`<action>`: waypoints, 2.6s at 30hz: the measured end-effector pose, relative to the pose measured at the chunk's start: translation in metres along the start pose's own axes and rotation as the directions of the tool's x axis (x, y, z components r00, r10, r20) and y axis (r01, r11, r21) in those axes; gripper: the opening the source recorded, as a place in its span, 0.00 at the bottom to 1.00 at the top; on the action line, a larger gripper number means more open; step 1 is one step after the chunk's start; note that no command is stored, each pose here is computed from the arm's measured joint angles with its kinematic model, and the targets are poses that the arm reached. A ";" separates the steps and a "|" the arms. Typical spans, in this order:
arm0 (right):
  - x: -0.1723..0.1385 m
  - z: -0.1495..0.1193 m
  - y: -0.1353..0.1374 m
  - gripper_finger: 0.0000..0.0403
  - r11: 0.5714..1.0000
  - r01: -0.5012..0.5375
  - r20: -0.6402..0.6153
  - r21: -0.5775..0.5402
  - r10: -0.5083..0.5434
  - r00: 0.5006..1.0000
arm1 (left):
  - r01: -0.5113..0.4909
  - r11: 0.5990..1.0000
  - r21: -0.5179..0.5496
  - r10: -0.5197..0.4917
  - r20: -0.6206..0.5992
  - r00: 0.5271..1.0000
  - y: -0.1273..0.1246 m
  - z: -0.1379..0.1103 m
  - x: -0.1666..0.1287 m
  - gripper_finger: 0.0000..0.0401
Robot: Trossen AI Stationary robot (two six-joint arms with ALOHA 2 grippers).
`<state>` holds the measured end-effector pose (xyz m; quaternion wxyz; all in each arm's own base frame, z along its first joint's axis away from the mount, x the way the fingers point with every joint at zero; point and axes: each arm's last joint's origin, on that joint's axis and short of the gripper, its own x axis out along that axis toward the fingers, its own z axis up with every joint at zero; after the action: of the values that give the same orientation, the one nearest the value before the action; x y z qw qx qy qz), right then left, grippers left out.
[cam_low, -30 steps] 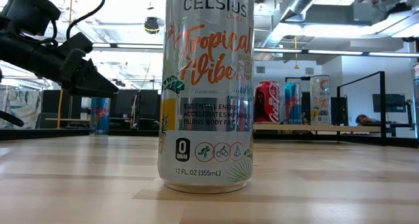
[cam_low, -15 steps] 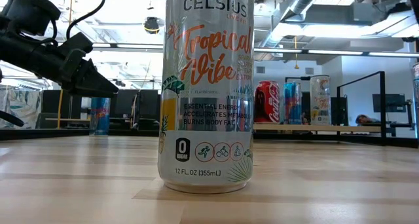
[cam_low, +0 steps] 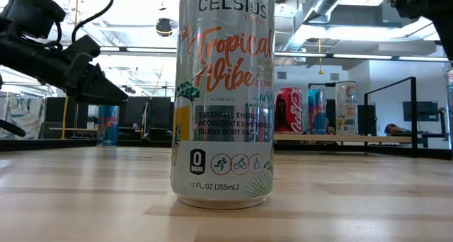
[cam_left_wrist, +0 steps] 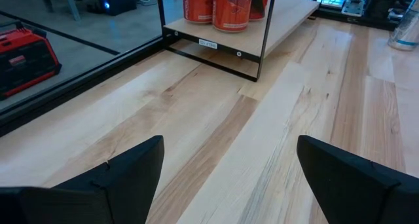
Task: Place canned beverage on shelf
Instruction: Put the bottom blue soda can on the shelf aligned with the other blue soda can
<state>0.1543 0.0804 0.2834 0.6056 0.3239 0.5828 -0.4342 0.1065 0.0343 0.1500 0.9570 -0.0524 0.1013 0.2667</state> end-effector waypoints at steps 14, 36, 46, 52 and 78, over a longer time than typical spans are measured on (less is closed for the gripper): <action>0.034 -0.005 0.007 0.97 1.000 -0.023 -0.029 0.004 0.023 0.999 | 0.000 1.000 0.000 0.000 0.000 1.000 0.000 0.000 0.000 0.83; 0.031 0.000 0.008 0.66 0.997 -0.028 -0.027 -0.074 0.026 0.999 | 0.000 1.000 0.000 0.000 0.000 1.000 0.000 0.000 0.000 0.83; -0.007 0.043 0.013 0.66 0.975 -0.142 0.049 -0.169 0.153 0.987 | 0.000 1.000 0.000 0.000 0.000 1.000 0.000 0.000 0.000 0.83; -0.019 0.087 0.009 0.66 0.956 -0.146 0.121 -0.253 0.181 0.976 | 0.000 1.000 0.000 0.000 0.000 1.000 0.000 0.000 0.000 0.83; 0.005 0.258 -0.015 0.66 0.893 0.041 0.117 -0.447 0.013 0.993 | -0.001 1.000 0.000 0.001 0.000 1.000 0.000 0.000 0.000 0.83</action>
<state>0.2504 -0.1585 0.3083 0.6939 0.1453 0.6332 -0.3104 0.1065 0.0343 0.1500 0.9569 -0.0524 0.1013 0.2670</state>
